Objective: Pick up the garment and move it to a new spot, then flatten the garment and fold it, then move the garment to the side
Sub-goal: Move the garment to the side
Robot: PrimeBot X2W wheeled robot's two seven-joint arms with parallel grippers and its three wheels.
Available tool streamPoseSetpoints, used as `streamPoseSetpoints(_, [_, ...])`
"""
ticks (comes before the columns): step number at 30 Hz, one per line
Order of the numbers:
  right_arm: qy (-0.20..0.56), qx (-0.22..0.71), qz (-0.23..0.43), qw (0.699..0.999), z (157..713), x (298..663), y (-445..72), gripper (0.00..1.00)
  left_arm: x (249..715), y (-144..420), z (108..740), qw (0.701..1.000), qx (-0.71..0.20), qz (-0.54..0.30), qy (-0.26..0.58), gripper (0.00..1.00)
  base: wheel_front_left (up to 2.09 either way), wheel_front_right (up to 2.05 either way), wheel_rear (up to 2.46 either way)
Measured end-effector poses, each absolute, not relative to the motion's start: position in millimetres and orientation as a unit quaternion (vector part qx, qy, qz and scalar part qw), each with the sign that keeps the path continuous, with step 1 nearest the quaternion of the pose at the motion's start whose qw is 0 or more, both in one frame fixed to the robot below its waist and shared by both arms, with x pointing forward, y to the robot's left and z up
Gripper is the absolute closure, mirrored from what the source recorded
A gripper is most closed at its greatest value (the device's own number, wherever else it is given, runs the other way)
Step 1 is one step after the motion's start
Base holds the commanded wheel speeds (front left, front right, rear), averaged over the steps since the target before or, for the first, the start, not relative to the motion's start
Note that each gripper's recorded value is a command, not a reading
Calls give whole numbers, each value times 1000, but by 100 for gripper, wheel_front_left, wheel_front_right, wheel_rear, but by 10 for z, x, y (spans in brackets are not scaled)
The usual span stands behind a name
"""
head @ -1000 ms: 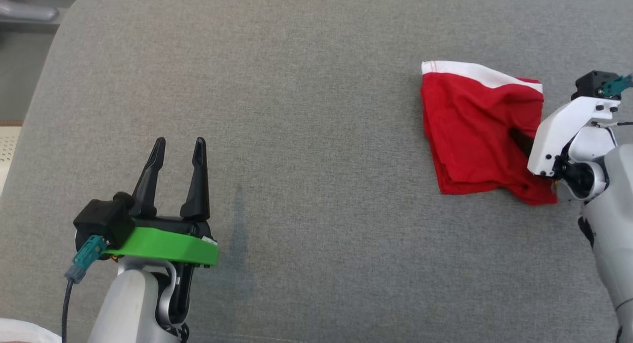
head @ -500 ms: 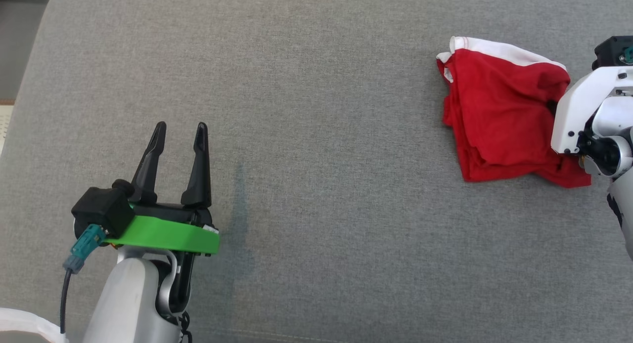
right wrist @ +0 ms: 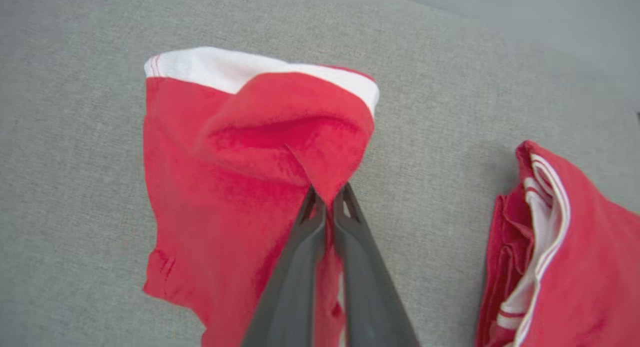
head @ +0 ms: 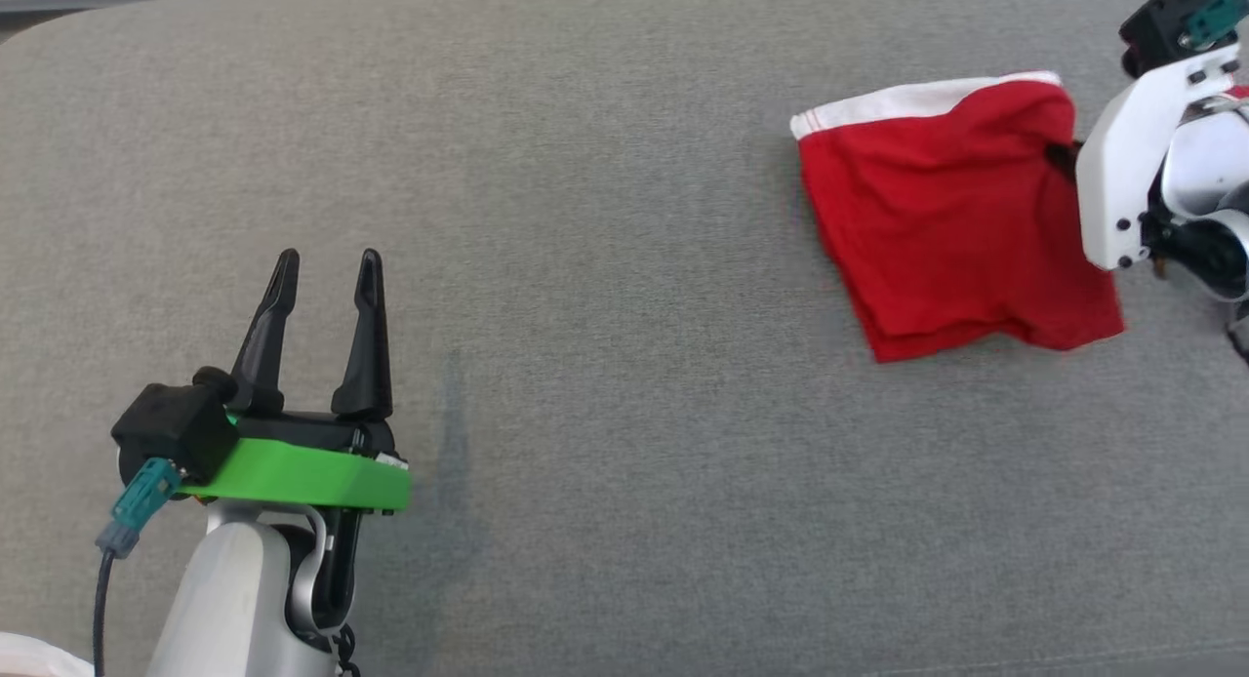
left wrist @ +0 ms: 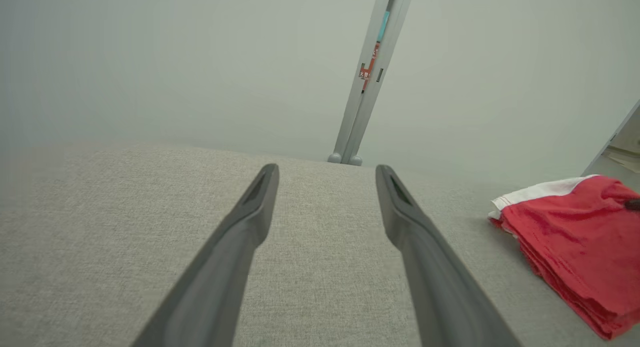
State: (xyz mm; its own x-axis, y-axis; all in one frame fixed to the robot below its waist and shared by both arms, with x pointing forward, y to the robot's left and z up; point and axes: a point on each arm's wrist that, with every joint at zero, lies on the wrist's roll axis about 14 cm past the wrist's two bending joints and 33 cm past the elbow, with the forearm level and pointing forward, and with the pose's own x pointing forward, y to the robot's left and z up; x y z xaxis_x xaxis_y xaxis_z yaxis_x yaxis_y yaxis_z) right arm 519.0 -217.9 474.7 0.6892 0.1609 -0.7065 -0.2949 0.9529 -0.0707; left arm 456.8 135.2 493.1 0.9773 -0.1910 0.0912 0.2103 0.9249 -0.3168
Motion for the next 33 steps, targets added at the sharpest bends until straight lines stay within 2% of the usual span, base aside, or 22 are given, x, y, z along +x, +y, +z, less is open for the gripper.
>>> streamPoseSetpoints(8, [342,-160,29,926,5220,5046,-3084,100,4734,851,4988,969,-177,-170,-36,0,0,0,0])
streamPoseSetpoints(14, [307,-191,-33,932,5342,5116,-3628,100,4853,644,4829,963,-177,-201,-20,0,0,0,0])
streamPoseSetpoints(18, [306,-209,-57,927,5250,5157,-3875,100,4948,625,4683,963,-171,-210,-9,0,0,0,0])
streamPoseSetpoints(26, [318,-291,-105,896,4983,5119,-4482,100,5118,549,4376,959,-169,-228,12,0,0,0,0])
streamPoseSetpoints(33, [328,-275,-155,890,4649,5046,-4785,100,5151,581,4124,959,-162,-231,35,0,0,0,0])
